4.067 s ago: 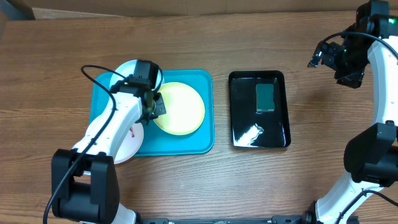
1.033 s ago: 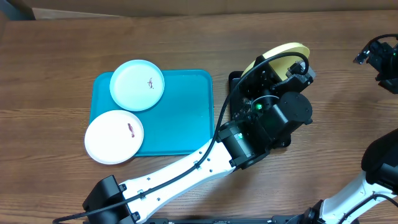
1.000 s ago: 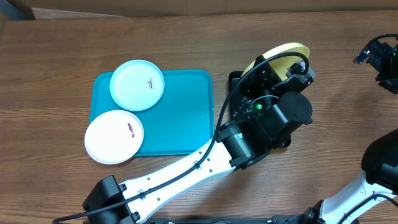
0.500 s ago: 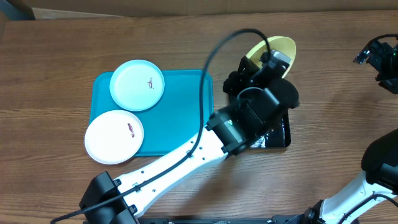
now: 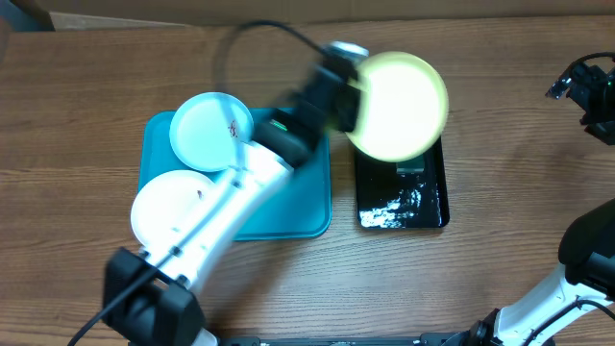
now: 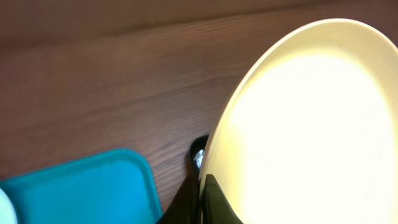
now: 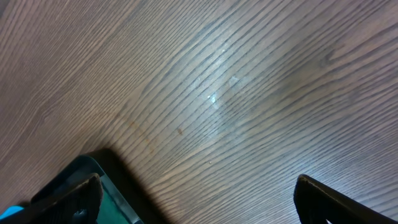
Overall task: Clean dirty plates on tray and stack at the side
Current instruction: 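Swing the yellow plate left and lower it onto the table, then open the left gripper and release the yellow plate on the table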
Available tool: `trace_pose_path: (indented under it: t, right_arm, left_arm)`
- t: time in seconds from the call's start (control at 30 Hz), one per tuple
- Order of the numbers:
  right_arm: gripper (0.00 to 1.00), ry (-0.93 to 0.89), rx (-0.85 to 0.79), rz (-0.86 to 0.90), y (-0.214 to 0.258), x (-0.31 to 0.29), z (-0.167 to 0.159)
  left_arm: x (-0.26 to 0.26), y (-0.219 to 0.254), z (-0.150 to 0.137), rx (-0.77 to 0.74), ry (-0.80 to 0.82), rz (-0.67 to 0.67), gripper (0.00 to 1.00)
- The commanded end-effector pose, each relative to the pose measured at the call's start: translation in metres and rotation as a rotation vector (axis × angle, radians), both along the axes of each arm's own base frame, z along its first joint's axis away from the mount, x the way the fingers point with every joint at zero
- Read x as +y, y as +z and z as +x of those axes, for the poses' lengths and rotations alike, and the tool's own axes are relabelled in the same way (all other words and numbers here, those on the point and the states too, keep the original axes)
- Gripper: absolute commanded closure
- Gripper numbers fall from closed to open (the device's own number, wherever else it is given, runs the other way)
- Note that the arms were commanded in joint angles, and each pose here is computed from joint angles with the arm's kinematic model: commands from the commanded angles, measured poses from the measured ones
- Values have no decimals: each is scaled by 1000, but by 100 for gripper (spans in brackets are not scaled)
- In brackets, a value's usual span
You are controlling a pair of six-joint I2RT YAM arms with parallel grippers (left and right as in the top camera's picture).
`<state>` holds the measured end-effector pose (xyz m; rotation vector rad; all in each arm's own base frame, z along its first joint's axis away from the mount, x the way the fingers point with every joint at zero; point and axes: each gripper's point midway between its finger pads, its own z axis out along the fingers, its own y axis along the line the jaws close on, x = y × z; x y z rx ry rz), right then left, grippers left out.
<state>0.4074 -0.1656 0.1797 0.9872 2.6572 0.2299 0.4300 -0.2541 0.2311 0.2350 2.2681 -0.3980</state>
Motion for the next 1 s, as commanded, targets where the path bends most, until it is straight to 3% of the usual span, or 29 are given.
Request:
trace_pose_path:
  t: [0.0,0.1,0.2,0.47,0.73,0.97]
  right_arm:
    - [0,-1,-22,-13,8,-2,2]
    - [0,-1,-22,-13,8,-2,2]
    - [0,-1,-22,-13,8,-2,2]
    - [0,-1,-22,-13,8,-2,2]
    - [0,-1,-22,-13,8,-2,2]
    - [0,-1,-22,-13,8,-2,2]
  left_arm:
    - [55,22,16,187,8,-380,96]
    - [161,12,32,254,197,-455,96]
    - [248,-4,27,302,409,-470,96]
    - [456,-53,-49,360,1015,-380,96]
    - [538,-108,-113,353,1328,-263,96]
    - [554,-130,-126,333,1399,-244,96]
